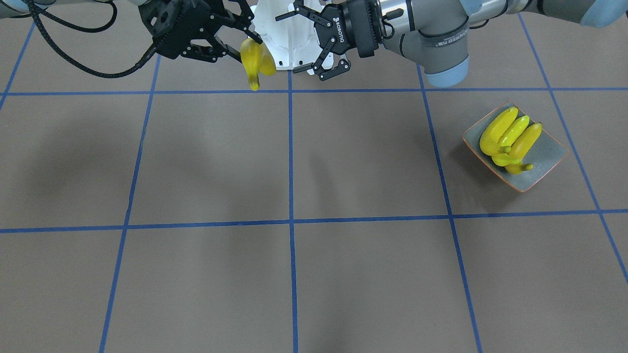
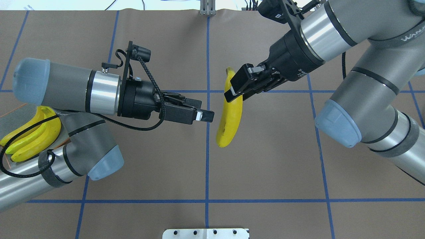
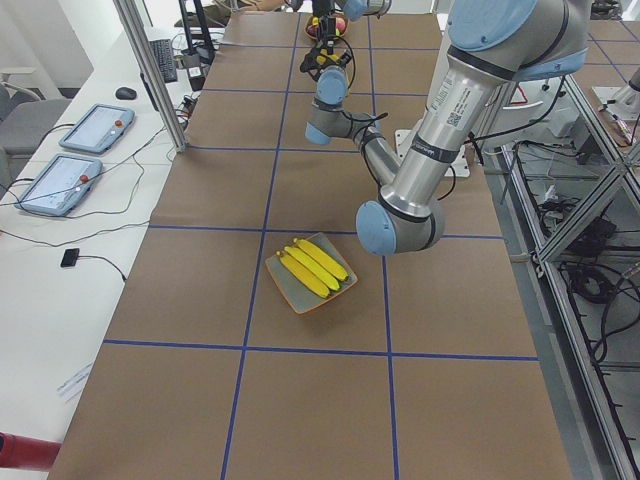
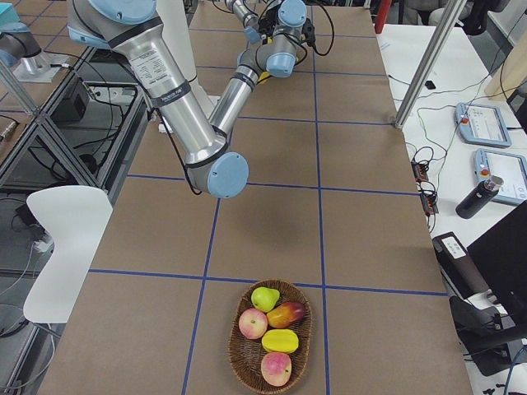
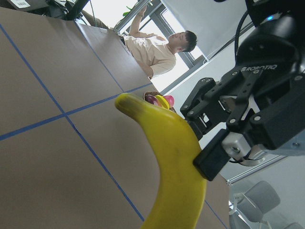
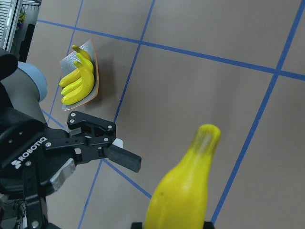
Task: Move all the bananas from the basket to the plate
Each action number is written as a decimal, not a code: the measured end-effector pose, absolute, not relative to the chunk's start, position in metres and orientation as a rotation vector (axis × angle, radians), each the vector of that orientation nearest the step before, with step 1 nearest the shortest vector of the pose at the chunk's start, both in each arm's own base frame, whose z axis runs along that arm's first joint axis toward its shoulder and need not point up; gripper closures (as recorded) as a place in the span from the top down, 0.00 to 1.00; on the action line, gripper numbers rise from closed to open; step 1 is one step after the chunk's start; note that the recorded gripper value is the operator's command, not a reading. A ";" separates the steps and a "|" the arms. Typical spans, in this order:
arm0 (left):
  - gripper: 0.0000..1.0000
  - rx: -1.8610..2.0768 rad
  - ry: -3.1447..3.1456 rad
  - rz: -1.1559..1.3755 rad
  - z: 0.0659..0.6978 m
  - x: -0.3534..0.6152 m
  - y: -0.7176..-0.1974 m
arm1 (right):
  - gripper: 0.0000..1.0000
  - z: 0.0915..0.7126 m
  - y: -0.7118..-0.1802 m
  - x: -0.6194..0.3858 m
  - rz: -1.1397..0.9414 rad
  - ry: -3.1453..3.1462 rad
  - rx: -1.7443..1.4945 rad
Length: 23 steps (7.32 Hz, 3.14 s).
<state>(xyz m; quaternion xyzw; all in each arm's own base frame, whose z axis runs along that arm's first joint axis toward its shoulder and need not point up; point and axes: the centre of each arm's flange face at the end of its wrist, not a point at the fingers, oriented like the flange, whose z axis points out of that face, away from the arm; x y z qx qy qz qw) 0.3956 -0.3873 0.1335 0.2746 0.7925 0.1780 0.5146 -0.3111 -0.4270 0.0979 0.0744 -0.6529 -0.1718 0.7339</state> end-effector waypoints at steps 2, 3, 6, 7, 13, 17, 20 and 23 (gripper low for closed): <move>0.99 0.656 1.913 0.426 0.133 0.401 -0.382 | 0.00 0.093 -0.425 -0.311 -0.383 -1.442 0.168; 0.99 0.653 1.918 0.425 0.133 0.404 -0.379 | 0.00 0.088 -0.425 -0.311 -0.381 -1.448 0.169; 0.99 0.653 1.944 0.430 0.131 0.413 -0.367 | 0.00 0.078 -0.424 -0.310 -0.380 -1.458 0.175; 0.99 0.655 1.960 0.426 0.130 0.418 -0.360 | 0.00 0.077 -0.424 -0.310 -0.380 -1.459 0.177; 0.14 0.664 2.009 0.382 0.112 0.444 -0.339 | 0.00 0.073 -0.423 -0.311 -0.378 -1.462 0.176; 0.00 0.585 2.073 0.291 0.094 0.481 -0.306 | 1.00 0.083 -0.442 -0.282 -0.363 -1.476 0.208; 0.00 0.523 2.095 0.250 0.106 0.471 -0.300 | 1.00 0.110 -0.487 -0.199 -0.319 -1.488 0.157; 0.00 0.499 2.057 0.235 0.129 0.467 -0.300 | 1.00 0.152 -0.515 -0.155 -0.167 -1.439 0.185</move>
